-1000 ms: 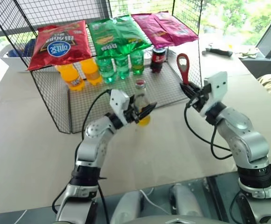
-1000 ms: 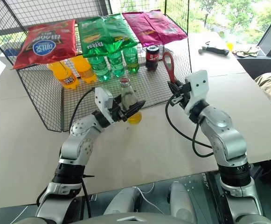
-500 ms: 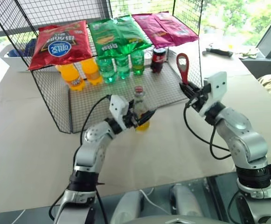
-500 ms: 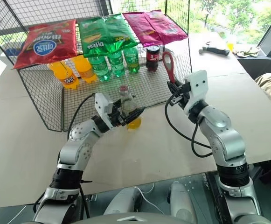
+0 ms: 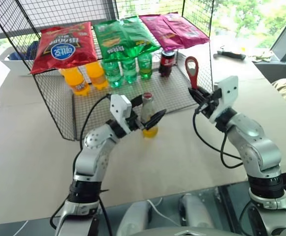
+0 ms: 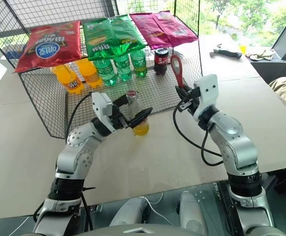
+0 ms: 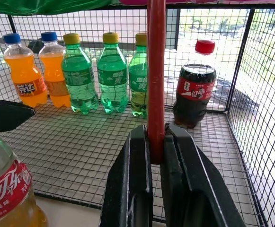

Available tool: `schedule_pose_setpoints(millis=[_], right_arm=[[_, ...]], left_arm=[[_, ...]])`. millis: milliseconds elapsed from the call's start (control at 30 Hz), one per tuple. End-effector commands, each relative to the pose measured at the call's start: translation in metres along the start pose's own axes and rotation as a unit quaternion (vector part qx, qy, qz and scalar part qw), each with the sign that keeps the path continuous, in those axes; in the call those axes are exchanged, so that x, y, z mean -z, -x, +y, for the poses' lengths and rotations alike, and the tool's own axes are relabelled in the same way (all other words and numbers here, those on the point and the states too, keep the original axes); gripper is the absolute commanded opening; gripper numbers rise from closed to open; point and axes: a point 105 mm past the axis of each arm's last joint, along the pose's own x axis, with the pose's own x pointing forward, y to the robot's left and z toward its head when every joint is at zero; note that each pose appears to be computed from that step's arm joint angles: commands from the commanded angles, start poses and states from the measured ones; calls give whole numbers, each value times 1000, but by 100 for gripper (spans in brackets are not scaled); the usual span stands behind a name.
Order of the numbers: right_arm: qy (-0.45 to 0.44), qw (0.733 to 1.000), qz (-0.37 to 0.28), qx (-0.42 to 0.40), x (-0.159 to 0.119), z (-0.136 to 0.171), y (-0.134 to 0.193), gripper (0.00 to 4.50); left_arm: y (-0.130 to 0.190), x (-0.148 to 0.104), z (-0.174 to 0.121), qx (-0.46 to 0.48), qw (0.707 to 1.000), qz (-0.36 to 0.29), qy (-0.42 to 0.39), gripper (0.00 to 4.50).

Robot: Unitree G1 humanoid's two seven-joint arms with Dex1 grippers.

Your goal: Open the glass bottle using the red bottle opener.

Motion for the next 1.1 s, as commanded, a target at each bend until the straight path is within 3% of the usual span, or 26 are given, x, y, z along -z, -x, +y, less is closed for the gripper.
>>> schedule_pose_setpoints(millis=[33,467,567,633,700,900,1100], right_arm=[[6,1000,-23,1,-11,-2,0,0],[13,1000,-19,-8,-11,1,-1,0],[36,999,-15,-23,-11,6,-4,0],[64,997,-10,-42,-10,15,-7,0],[87,994,-7,-63,-6,26,-10,0],[98,991,-23,-91,-3,55,-14,0],[252,962,-83,-70,-6,65,-18,0]], left_arm=[[-3,-17,-8,20,999,-29,-18,441],[1,-11,-13,37,999,-29,-12,441],[1,-11,-13,36,999,-33,-12,355],[1,-11,-13,34,999,-35,-12,257],[1,-12,-13,32,999,-38,-12,192],[1,-11,-15,31,999,-36,-12,174],[3,-4,-15,30,999,-20,-12,174]])
